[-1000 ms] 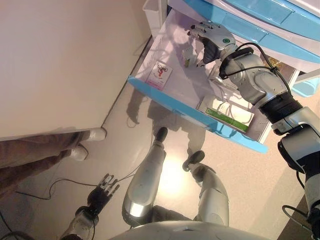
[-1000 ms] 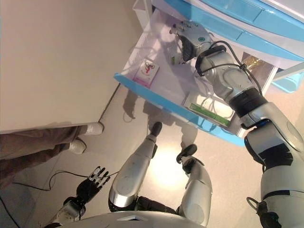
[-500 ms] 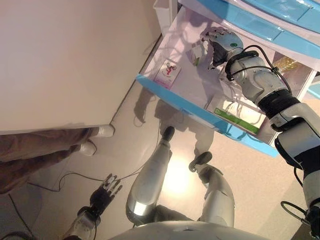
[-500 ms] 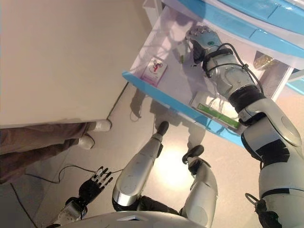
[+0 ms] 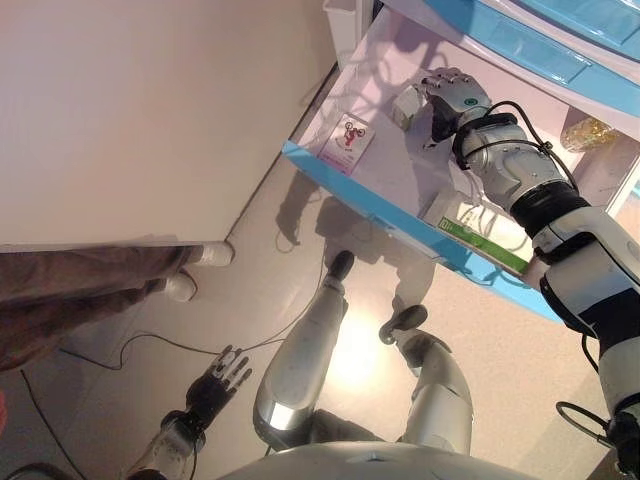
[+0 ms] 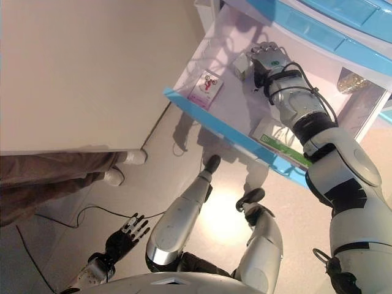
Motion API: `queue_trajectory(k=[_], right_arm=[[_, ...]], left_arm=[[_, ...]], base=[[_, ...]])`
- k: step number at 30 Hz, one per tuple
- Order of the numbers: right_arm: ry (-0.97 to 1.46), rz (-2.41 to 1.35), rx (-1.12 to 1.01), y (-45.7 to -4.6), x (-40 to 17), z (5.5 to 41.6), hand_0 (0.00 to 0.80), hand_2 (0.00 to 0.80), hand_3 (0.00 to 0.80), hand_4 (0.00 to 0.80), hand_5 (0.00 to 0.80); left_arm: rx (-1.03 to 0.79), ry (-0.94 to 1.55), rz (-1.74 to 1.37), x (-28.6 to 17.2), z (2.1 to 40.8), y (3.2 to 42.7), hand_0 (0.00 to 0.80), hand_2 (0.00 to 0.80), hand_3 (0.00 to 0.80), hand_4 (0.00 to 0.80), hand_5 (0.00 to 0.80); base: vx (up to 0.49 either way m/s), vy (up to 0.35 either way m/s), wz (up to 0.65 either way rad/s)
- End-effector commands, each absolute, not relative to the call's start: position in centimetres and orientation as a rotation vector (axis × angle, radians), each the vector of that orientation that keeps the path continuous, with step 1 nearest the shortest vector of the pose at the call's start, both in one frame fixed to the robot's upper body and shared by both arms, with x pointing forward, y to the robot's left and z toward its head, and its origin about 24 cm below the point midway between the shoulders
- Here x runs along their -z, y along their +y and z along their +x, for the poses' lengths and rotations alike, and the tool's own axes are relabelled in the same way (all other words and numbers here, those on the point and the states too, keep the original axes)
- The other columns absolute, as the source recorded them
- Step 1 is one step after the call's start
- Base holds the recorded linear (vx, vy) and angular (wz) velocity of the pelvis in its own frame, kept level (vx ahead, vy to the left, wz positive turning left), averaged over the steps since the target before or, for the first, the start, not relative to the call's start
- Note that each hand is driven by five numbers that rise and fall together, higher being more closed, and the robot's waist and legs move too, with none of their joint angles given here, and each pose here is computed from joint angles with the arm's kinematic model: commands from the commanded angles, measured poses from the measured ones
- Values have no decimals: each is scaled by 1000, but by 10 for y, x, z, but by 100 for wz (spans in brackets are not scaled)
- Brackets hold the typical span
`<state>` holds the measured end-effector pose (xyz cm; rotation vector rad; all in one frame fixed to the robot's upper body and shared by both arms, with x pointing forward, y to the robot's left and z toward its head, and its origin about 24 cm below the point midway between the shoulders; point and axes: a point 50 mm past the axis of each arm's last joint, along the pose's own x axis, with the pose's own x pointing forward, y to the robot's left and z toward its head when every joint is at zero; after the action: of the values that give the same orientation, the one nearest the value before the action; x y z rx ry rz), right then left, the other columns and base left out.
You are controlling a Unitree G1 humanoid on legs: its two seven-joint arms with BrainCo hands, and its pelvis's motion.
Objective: Open the drawer and pick up the medicine
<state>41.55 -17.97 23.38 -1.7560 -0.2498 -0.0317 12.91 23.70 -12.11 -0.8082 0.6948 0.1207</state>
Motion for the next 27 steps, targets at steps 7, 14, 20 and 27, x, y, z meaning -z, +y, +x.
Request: queue_trajectory(k=[7,14,20,27], right_arm=[[-417,-1797,117,-166,-257,416,0,0,0,0,0],[-495,-1802,143,-156,-268,415,0,0,0,0,0],[-525,-1808,142,-149,-274,414,0,0,0,0,0],[-484,-1791,72,-147,-271,415,0,0,0,0,0]], left_arm=[[-127,818,-787,132,82,234,0,0,0,0,0],[-117,805,-791,131,84,233,0,0,0,0,0],[-119,809,-797,131,82,232,0,0,0,0,0],[-120,811,-806,132,81,232,0,0,0,0,0]], base=[[4,6,1],[0,0,0],[0,0,0],[0,0,0]])
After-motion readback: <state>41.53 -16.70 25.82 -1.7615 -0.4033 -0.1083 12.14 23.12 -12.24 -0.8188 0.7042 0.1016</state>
